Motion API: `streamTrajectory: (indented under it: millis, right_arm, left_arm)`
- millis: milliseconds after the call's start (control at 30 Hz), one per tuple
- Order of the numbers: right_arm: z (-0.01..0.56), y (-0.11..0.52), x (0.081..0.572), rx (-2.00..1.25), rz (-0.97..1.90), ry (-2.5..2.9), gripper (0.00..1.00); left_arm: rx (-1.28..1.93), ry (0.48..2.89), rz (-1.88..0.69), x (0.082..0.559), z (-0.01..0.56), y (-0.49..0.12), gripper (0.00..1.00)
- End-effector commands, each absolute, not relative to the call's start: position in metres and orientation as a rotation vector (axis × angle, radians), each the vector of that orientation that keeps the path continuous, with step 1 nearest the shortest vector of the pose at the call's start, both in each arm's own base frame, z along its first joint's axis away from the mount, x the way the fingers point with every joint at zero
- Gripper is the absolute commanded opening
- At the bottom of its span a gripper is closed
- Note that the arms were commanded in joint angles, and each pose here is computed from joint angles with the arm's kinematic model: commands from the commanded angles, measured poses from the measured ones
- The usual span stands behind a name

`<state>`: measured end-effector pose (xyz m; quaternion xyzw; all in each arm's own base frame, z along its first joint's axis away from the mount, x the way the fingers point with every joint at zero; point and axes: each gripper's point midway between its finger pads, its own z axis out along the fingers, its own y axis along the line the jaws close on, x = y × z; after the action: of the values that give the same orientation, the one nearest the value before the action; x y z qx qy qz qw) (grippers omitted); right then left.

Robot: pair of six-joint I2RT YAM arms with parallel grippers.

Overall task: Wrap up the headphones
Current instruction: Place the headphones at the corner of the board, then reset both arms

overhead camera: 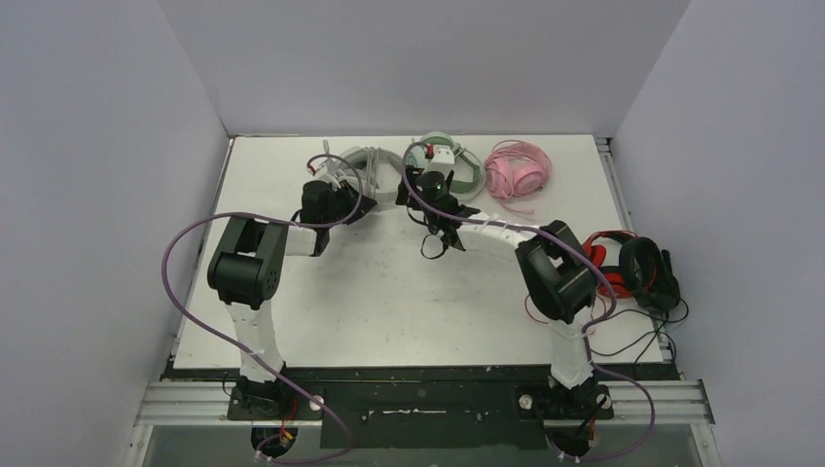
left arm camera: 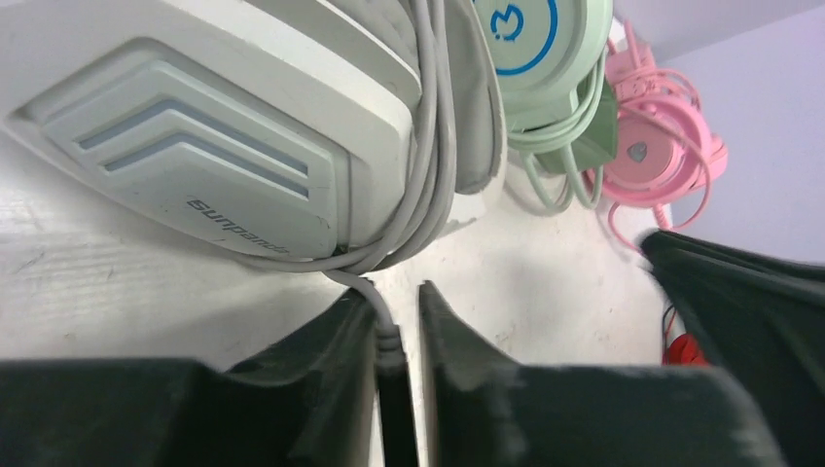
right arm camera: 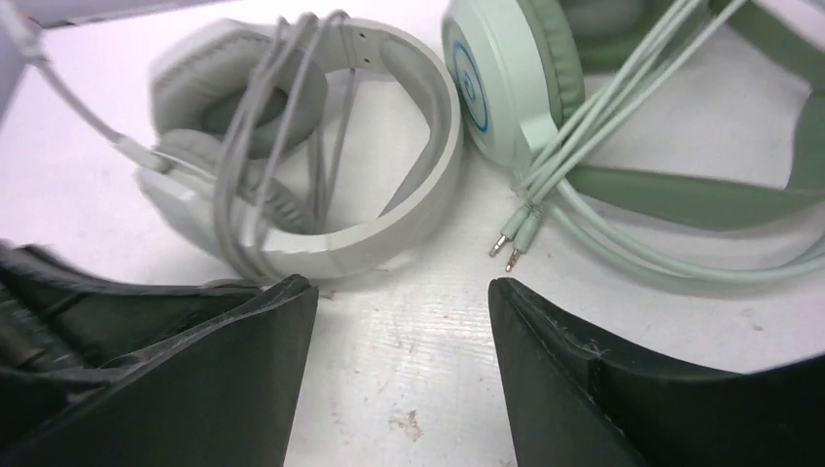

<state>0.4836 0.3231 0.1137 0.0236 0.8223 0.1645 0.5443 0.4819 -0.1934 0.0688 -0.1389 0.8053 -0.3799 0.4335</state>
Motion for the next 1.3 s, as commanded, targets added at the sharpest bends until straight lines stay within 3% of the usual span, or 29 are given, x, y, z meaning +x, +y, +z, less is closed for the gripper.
streamTrajectory:
  millis: [0, 167, 233, 267, 300, 367, 467, 633, 900, 1100, 1267]
  right_arm:
    - [0.21, 0.323, 0.471, -0.03, 0.543, 1.754, 0.68]
    - [0.233, 0.294, 0.45, -0.098, 0.55, 1.703, 0.79]
    - [0.236, 0.279, 0.44, -0.112, 0.522, 1.69, 0.89]
    - [0.237, 0.272, 0.435, -0.114, 0.502, 1.686, 0.98]
    - [0.24, 0.262, 0.43, -0.106, 0.476, 1.679, 1.0]
    - [0.242, 0.242, 0.421, -0.087, 0.407, 1.676, 1.0]
    - [0.242, 0.209, 0.405, -0.073, 0.314, 1.661, 1.0]
    - [0.237, 0.145, 0.373, -0.003, 0.12, 1.625, 1.0]
    - [0.189, 0.078, 0.335, 0.053, -0.157, 1.667, 1.0]
    - [0.172, 0.027, 0.344, 0.209, -0.052, 1.624, 1.0]
    - [0.166, 0.002, 0.344, 0.216, -0.189, 1.586, 1.0]
  left_arm:
    - [-0.3, 1.865, -0.969, 0.505, 0.107, -0.196, 0.27]
    - [-0.277, 1.868, -0.863, 0.486, 0.117, -0.182, 0.46]
    - [-0.246, 1.883, -0.818, 0.474, 0.123, -0.178, 0.54]
    - [-0.233, 1.888, -0.793, 0.467, 0.128, -0.175, 0.58]
    - [-0.22, 1.891, -0.775, 0.46, 0.132, -0.173, 0.64]
    - [-0.199, 1.888, -0.728, 0.443, 0.142, -0.168, 0.73]
    - [-0.156, 1.895, -0.604, 0.417, 0.148, -0.16, 0.75]
    - [-0.119, 1.805, -0.452, 0.378, 0.16, -0.142, 0.94]
    - [-0.08, 1.646, -0.253, 0.336, 0.165, -0.103, 0.96]
    - [-0.121, 1.605, -0.049, 0.338, 0.163, -0.065, 0.97]
    - [-0.206, 1.583, -0.006, 0.349, 0.152, -0.033, 0.97]
